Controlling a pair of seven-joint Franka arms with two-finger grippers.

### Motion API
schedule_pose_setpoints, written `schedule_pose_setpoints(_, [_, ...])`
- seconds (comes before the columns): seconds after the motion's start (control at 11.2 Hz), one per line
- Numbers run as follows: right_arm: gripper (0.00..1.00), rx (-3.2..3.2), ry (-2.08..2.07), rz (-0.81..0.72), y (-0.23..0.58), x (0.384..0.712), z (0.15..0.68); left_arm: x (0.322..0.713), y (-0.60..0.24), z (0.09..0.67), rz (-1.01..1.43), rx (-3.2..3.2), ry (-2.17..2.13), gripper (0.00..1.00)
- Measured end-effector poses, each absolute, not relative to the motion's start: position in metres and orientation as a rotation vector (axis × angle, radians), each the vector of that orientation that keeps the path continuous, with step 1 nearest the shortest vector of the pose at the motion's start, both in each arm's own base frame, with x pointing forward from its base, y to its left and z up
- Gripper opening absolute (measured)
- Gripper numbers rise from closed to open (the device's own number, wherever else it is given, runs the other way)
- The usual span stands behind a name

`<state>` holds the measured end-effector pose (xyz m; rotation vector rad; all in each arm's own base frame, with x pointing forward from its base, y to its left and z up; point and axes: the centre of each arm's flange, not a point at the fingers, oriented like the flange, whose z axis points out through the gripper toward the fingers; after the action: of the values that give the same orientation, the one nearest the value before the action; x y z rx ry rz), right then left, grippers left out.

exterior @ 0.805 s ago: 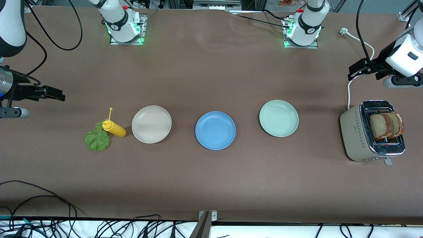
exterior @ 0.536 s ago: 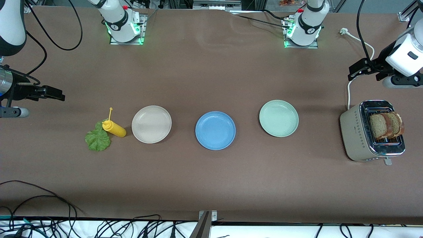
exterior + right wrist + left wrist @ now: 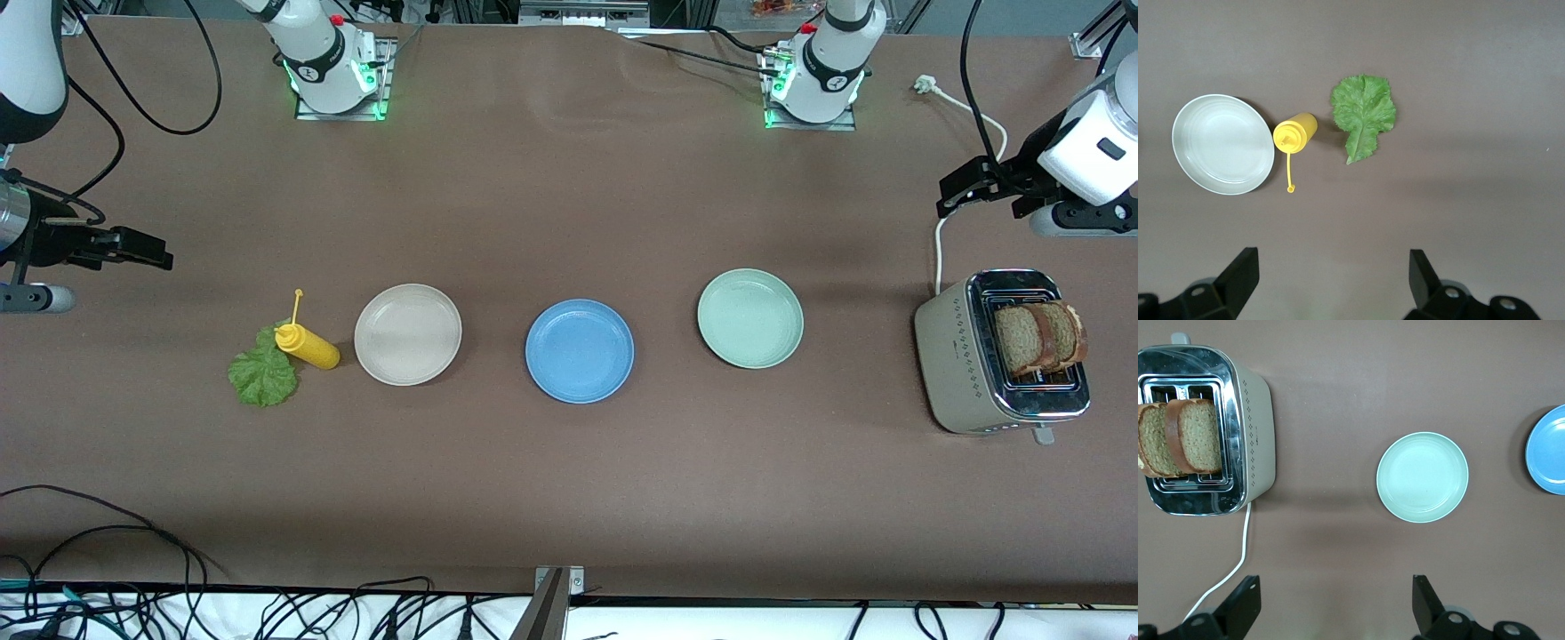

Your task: Make sandwich in blue plate with both arms

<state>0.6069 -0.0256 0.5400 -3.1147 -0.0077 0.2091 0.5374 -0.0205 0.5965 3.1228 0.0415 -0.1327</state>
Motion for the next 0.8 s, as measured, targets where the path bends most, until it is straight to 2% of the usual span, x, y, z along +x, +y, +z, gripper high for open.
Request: schedule_pose_setpoints(0.8, [1.0,-3.115,-0.002,0.2,-0.0268,0.6066,0.5429,0.5379,-0.0207,0.5991,-0.123,3.123,0.04,1.0])
